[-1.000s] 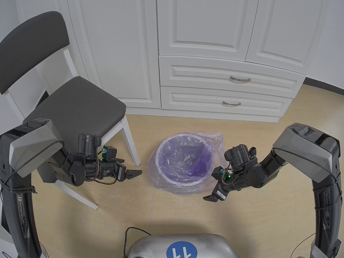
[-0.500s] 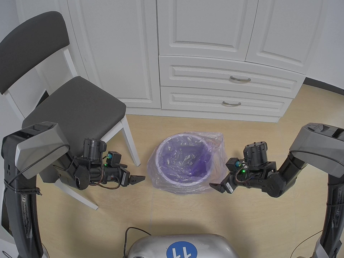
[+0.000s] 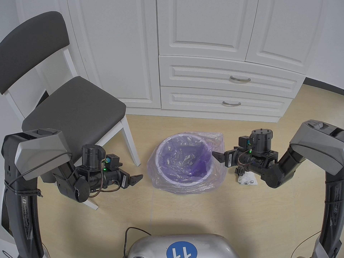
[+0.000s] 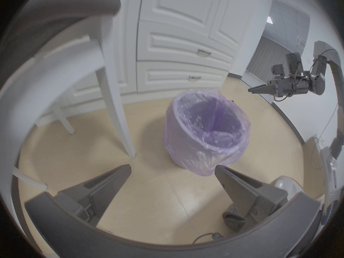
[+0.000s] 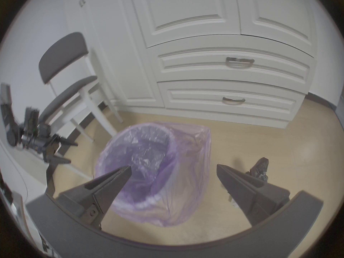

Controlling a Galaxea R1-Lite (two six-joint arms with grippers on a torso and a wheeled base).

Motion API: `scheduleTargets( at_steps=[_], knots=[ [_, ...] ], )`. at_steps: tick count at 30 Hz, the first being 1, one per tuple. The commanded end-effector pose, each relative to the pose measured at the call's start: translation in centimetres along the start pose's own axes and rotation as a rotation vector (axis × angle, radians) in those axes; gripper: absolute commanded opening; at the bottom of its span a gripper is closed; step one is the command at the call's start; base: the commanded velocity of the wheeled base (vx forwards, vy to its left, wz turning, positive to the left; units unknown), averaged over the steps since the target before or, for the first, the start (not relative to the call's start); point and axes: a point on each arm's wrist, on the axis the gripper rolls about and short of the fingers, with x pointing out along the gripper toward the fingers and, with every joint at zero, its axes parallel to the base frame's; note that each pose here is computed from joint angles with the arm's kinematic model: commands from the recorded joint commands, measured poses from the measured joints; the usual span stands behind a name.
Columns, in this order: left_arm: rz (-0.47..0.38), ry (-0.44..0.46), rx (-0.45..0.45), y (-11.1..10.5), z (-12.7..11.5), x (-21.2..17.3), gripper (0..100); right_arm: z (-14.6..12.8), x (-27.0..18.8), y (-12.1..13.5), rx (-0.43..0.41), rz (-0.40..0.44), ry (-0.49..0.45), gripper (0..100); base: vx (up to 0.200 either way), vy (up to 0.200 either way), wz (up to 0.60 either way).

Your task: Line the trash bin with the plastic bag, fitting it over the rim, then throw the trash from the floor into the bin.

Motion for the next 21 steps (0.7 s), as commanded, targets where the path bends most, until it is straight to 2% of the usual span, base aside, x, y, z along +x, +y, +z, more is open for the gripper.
scheduleTargets(
  at_steps=[1,4,6,13,17,21],
  knots=[
    [0.093,-0.029,-0.058,-1.2,-2.2,-1.9,100,-2.1,5.6,-0.9,0.157,-0.017,0.026,100,0.000,0.000,0.00],
    [0.109,-0.062,-0.059,-1.3,-2.4,-2.4,100,-2.8,7.7,-1.5,0.229,-0.033,0.025,100,0.000,0.000,0.00],
    [0.130,-0.082,-0.058,-1.5,-2.9,-2.9,100,-4.2,9.9,-2.9,0.287,-0.082,0.019,100,0.000,0.000,0.00],
    [0.158,-0.122,-0.052,-1.4,-4.2,-2.8,100,-5.8,11.4,-6.5,0.317,-0.143,0.025,100,0.000,0.000,0.00],
    [0.155,-0.114,-0.054,-1.4,-4.4,-2.7,100,-5.1,11.2,-6.9,0.334,-0.138,0.013,100,0.000,0.000,0.00],
    [0.157,-0.110,-0.057,-1.4,-4.5,-2.8,100,-6.3,11.6,-7.1,0.340,-0.145,0.037,100,0.000,0.000,0.00]
  ],
)
